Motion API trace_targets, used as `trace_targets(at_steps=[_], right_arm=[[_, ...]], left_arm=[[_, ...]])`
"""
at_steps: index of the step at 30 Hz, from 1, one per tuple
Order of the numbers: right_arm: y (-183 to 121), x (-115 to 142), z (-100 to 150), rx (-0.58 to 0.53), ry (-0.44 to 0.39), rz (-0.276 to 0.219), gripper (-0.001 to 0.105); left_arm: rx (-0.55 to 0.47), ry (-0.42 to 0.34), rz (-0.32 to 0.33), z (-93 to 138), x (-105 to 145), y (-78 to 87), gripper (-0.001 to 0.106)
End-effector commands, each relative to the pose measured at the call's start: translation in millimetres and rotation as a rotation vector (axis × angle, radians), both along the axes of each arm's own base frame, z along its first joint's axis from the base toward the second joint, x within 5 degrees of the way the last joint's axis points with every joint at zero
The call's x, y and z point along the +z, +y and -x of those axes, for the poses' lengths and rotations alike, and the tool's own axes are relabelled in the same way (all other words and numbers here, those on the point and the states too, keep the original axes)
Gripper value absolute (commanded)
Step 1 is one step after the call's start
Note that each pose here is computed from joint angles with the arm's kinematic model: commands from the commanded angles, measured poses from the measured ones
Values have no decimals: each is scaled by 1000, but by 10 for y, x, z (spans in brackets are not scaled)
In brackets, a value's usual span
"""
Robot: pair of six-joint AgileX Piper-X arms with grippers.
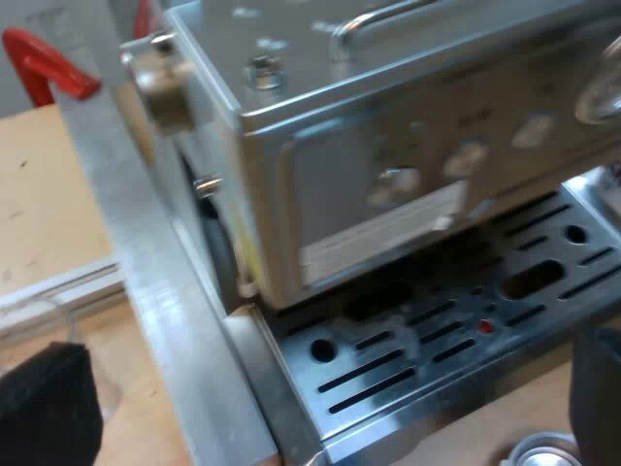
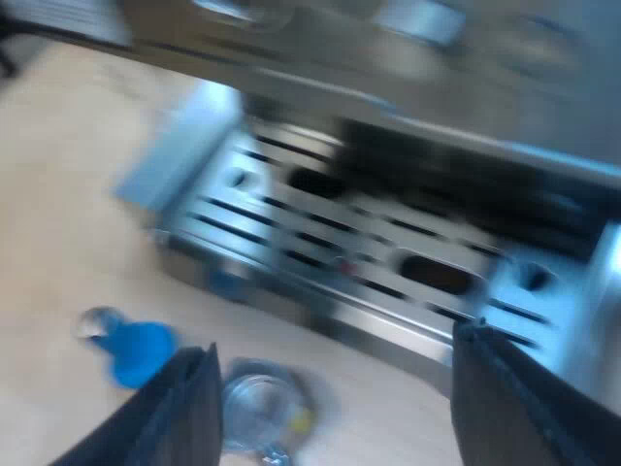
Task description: Grind coffee beans and then tamp
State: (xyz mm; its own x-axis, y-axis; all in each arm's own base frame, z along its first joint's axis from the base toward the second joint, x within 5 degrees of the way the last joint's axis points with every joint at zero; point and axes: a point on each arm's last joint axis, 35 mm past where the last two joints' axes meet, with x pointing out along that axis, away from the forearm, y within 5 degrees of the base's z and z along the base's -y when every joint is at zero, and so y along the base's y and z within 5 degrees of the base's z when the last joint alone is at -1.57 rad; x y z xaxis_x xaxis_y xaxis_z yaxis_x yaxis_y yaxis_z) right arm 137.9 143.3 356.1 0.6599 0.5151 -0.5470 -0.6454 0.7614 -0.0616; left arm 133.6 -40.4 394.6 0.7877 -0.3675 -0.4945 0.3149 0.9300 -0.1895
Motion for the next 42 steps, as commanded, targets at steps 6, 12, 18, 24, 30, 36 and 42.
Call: trace_targets(at_steps=[6, 12, 18, 24, 30, 36, 42], right_arm=[[-443, -81, -180, -211, 123, 76, 54], [-810, -44, -142, -307, 119, 141, 54], [-1135, 67, -5, -427, 57, 154, 54], [-1389, 92, 113, -523, 46, 213, 54], [-1541, 88, 212, -521, 62, 206, 54], [-1498, 168, 430, -461, -11, 156, 54], [-1399, 263, 726, -367, -132, 111, 54]], left_arm=[[27, 11, 17, 2, 12, 30, 105], [51, 14, 17, -4, 9, 57, 105], [145, 36, 15, -18, -12, 184, 105], [146, 63, 10, -2, -37, 188, 105], [147, 64, 10, 10, -37, 190, 105], [142, -8, 24, 278, 57, 217, 105], [141, -117, 45, 644, 155, 262, 105]])
